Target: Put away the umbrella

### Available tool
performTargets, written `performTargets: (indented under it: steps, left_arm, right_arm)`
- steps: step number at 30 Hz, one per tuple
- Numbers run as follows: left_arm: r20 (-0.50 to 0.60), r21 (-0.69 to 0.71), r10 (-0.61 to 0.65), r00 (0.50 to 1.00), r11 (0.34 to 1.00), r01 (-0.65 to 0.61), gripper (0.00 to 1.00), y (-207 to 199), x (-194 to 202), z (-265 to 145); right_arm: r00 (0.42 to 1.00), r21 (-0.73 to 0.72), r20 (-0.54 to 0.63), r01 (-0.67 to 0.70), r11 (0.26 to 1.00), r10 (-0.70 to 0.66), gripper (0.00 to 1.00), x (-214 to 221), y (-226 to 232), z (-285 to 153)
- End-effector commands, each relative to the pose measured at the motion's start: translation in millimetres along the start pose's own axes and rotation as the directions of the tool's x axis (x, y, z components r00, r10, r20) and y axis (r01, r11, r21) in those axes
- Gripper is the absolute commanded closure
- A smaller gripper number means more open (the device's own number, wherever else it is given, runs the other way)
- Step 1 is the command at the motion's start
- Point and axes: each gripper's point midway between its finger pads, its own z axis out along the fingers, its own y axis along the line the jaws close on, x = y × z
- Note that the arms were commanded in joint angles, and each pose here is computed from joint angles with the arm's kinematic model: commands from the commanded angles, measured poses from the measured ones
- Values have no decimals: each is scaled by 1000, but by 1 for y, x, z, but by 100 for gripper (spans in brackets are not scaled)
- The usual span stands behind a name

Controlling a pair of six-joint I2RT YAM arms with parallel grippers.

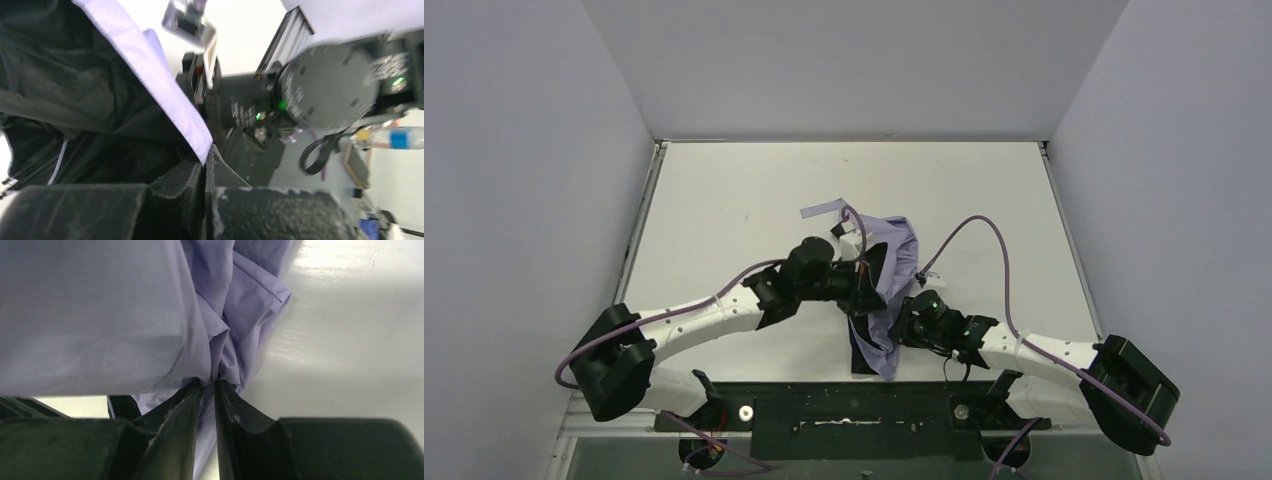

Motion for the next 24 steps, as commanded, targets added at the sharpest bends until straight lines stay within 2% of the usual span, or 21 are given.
performTargets:
  steps: [1, 9, 20, 24]
  left_arm:
    - [191, 8, 137, 972, 990, -141, 100, -6, 2, -1]
    - [163, -60, 244, 956, 970, -237, 100, 16, 71, 22]
    - [156, -104, 158, 975, 984, -143, 100, 53, 108, 37]
    - [156, -93, 121, 980, 990, -107, 94, 52, 111, 38]
  right_arm:
    - [997, -26, 70, -9, 1000, 10, 79, -19, 13, -1]
    - [994, -44, 108, -13, 999, 17, 72, -31, 19, -21]
    - [975, -29, 220, 31, 999, -24, 62, -63, 20, -93]
    - [974, -59, 227, 10, 998, 3, 59, -69, 30, -97]
